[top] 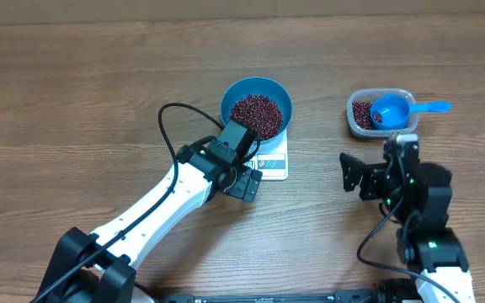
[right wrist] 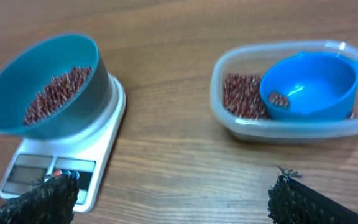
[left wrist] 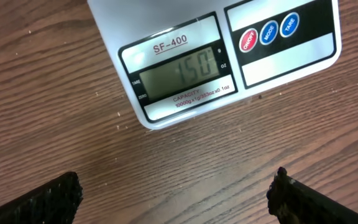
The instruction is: Scoop item into bowl and weigh 150g on scale
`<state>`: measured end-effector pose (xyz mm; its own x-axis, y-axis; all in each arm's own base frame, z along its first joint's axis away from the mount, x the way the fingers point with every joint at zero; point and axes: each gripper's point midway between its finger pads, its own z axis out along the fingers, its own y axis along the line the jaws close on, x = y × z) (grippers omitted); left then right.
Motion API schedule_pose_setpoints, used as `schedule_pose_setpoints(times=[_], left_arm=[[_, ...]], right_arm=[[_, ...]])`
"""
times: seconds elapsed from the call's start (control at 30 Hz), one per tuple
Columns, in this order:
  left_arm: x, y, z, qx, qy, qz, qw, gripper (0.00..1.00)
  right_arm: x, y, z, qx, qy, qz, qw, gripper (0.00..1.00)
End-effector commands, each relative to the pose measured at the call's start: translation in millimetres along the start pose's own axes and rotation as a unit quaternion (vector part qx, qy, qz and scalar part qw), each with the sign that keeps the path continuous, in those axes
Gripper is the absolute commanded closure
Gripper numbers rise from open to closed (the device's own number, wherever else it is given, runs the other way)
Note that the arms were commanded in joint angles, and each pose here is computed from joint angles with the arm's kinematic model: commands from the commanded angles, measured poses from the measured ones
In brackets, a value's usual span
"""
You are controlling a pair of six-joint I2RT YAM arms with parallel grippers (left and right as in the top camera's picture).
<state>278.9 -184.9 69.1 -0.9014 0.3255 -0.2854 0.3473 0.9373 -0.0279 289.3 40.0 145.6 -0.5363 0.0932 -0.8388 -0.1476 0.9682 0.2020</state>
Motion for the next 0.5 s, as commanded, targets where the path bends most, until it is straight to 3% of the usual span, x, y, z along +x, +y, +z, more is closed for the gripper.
schedule_pose_setpoints(times=[0.0,0.47], left_arm=[[0.0,-0.7,-1.7,-0.003,-0.003,0.013,1.0,0.0],[0.1,-0.6,-1.6,-0.003,-0.003,0.013,1.0,0.0]], right_arm=[[16.0,1.4,2.5,-0.01,-0.013,-0.003,1.0,0.0],[39.2,-1.0,2.3,-0.019,-0.085,0.006,0.996,0.0]])
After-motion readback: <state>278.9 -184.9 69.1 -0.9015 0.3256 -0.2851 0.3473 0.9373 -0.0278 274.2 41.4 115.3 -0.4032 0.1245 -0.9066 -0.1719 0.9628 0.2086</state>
